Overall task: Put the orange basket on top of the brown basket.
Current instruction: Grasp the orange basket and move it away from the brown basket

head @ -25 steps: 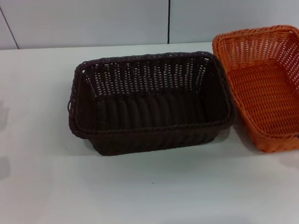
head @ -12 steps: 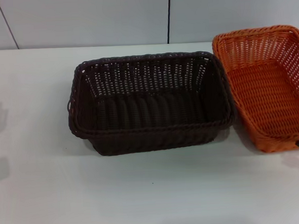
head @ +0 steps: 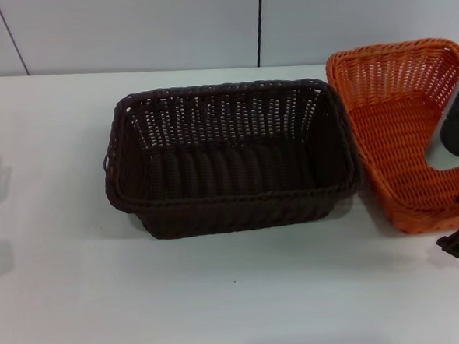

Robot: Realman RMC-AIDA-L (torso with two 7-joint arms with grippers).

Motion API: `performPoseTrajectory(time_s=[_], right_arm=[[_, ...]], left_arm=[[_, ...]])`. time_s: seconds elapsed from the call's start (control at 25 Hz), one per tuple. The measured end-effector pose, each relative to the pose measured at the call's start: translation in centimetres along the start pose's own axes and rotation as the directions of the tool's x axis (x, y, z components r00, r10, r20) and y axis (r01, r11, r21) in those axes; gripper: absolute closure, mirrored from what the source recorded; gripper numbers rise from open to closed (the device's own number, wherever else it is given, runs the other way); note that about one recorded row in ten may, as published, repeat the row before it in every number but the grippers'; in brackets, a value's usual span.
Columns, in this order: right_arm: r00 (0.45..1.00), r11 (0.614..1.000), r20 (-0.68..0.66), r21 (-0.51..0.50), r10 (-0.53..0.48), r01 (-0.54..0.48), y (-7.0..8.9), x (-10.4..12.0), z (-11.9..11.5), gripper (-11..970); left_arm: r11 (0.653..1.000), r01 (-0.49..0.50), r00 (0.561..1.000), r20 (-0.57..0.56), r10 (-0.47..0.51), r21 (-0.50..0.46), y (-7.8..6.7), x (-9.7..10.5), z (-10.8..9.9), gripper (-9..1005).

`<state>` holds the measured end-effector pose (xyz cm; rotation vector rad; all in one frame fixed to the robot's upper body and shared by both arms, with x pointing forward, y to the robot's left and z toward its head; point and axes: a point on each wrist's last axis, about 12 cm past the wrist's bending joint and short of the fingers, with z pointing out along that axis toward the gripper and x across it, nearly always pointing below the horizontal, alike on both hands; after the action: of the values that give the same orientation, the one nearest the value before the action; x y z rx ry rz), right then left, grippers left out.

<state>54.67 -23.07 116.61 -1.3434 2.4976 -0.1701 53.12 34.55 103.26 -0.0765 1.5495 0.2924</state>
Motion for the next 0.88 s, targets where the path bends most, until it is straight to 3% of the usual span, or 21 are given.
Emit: performPoseTrajectory(time_s=[0.32,0.56,0.68,0.88], right_arm=[[0.999,0.999,-0.028,0.033,0.021,-0.02,-0.6,-0.1,1.4,241],[0.998,0.998,-0.018,0.044,0.052,-0.051,-1.1,-0.8,1.3,476],[0.999,0.996,0.016,0.07,0.051,-0.052,-1.3,-1.2,0.3,707],[0.995,0.991,0.072,0.114,0.066,-0.074,-1.9,-2.1,-2.0,733]], left_arm=[[1.0,-0.002,1.0,0.005,0.002,-0.003,0.1,-0.1,0.2,183],[1.0,-0.004,1.0,0.01,0.004,-0.005,0.2,-0.2,0.2,183],[1.0,-0.004,1.0,0.012,0.004,-0.005,0.2,-0.2,0.2,183],[1.0,-0.005,1.0,0.013,0.005,-0.006,0.2,-0.2,0.2,183]])
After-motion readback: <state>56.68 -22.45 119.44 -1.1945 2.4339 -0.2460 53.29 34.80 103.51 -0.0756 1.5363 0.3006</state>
